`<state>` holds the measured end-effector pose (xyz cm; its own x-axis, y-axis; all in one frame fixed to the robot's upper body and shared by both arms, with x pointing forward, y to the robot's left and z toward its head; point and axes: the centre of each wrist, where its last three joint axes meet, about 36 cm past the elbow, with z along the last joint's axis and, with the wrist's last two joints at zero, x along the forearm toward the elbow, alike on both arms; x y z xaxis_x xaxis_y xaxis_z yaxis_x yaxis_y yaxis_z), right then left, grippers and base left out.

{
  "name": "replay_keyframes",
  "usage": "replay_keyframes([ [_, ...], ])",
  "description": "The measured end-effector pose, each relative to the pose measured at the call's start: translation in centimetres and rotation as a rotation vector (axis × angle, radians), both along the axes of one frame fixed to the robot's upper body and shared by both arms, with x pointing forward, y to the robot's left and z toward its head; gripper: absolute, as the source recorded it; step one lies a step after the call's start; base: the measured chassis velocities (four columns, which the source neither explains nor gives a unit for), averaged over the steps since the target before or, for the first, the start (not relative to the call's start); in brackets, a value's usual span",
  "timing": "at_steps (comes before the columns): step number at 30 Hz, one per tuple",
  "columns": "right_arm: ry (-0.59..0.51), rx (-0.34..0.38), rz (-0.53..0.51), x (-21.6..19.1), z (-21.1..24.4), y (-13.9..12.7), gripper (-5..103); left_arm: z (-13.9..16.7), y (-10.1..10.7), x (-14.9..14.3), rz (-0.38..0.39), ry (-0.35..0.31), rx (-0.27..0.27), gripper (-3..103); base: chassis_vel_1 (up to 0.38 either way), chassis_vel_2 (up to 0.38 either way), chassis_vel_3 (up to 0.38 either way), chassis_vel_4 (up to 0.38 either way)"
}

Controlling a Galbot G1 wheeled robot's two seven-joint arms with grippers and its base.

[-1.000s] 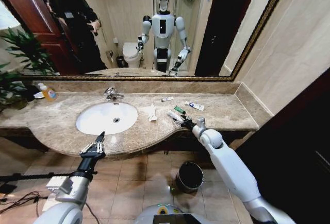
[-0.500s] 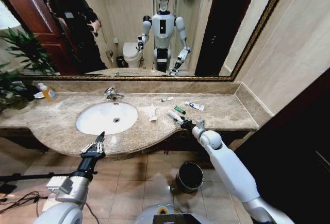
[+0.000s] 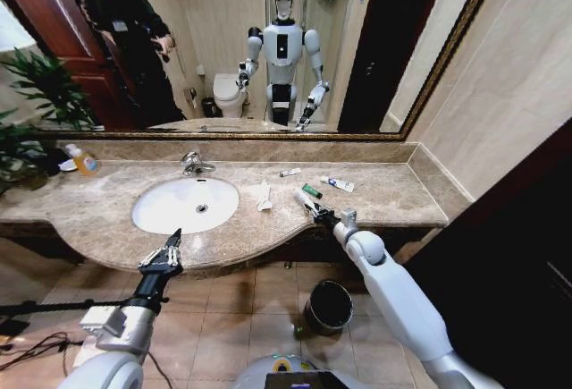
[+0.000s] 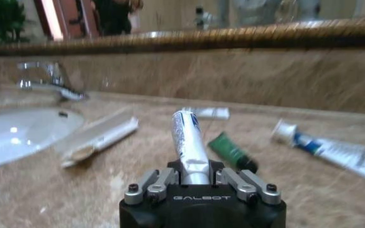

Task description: Pick up the trash from the sink and place it in the trash bin.

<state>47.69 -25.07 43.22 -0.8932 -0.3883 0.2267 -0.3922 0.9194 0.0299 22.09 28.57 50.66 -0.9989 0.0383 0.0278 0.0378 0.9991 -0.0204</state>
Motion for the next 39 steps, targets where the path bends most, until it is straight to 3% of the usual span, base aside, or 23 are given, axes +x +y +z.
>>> replay_keyframes([
  [10, -0.011, 0.0, -0.044, -8.5, 2.3, -4.7, 25, 0.0, 0.0, 0.0, 0.0, 0.0, 0.0, 0, 0.0, 0.0, 0.0, 0.0],
  [24, 0.083, 0.013, -0.064, -15.2, -1.1, -5.7, 25, 0.0, 0.0, 0.0, 0.0, 0.0, 0.0, 0, 0.0, 0.0, 0.0, 0.0],
  [36, 0.228, -0.086, -0.112, -16.7, -12.8, -6.6, 25, 0.0, 0.0, 0.0, 0.0, 0.0, 0.0, 0, 0.0, 0.0, 0.0, 0.0],
  [39, 0.333, -0.143, -0.174, -17.5, -20.0, -8.0, 25, 0.0, 0.0, 0.0, 0.0, 0.0, 0.0, 0, 0.0, 0.0, 0.0, 0.0],
])
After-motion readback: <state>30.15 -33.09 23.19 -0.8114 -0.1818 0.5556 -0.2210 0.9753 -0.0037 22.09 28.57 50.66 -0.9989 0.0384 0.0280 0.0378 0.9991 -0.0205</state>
